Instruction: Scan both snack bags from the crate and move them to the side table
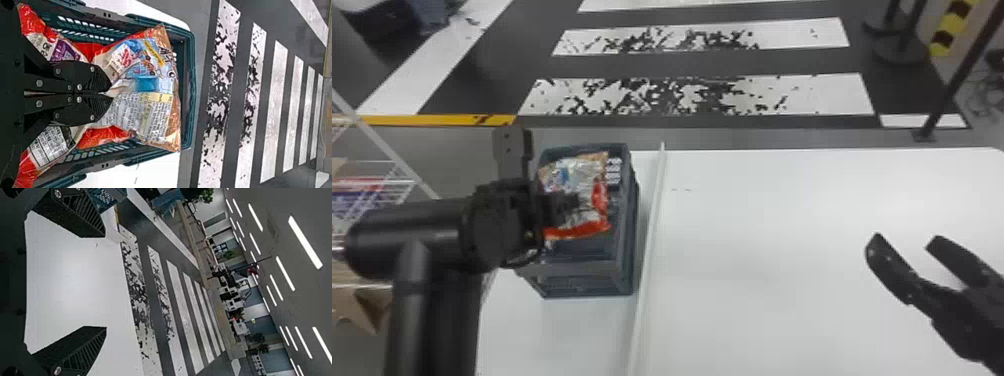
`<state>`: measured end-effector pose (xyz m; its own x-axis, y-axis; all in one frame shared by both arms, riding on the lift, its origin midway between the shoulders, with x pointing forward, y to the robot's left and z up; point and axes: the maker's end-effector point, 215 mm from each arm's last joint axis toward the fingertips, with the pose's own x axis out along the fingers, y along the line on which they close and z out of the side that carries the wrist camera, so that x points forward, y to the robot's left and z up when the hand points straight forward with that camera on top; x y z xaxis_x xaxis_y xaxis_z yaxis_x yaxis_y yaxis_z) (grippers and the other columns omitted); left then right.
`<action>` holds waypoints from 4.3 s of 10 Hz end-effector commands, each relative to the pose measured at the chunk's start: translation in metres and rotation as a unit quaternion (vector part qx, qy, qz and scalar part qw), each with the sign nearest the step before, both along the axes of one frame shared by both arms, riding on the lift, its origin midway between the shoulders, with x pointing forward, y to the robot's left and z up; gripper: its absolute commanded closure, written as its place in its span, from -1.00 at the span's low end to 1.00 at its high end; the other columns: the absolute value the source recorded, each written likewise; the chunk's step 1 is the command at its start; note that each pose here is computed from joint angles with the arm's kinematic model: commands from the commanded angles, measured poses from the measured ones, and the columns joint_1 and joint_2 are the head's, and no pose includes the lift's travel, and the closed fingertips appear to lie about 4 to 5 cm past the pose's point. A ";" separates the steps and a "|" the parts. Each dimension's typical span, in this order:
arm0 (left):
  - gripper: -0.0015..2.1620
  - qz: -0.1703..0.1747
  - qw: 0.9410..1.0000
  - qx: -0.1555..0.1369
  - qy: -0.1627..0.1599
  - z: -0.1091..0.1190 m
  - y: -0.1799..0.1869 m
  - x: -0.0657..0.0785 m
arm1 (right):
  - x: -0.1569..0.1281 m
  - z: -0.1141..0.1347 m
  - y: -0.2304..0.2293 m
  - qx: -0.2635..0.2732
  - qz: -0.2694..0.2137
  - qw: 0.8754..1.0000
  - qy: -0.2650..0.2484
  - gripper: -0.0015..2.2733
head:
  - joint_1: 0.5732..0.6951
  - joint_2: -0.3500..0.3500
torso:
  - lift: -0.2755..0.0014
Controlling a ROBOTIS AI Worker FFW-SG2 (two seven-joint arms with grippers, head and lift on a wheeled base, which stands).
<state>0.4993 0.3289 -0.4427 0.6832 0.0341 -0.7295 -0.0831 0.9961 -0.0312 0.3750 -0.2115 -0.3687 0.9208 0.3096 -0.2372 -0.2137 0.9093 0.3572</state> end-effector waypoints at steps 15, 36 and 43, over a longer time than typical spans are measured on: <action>0.97 -0.072 0.995 -0.002 -0.062 0.078 -0.073 -0.025 | -0.005 0.011 -0.017 -0.007 -0.019 1.000 -0.008 -0.92 | 1.00 0.24 | 0.78; 0.97 -0.476 0.878 -0.055 -0.004 -0.091 -0.438 -0.158 | 0.005 0.062 -0.039 0.009 -0.049 0.995 -0.087 -0.92 | 1.00 -1.00 | 0.78; -1.00 -0.464 0.883 -0.067 -0.028 -0.097 -0.448 -0.155 | 0.001 0.067 -0.042 0.011 -0.050 0.994 -0.096 -0.92 | 1.00 -1.00 | 0.78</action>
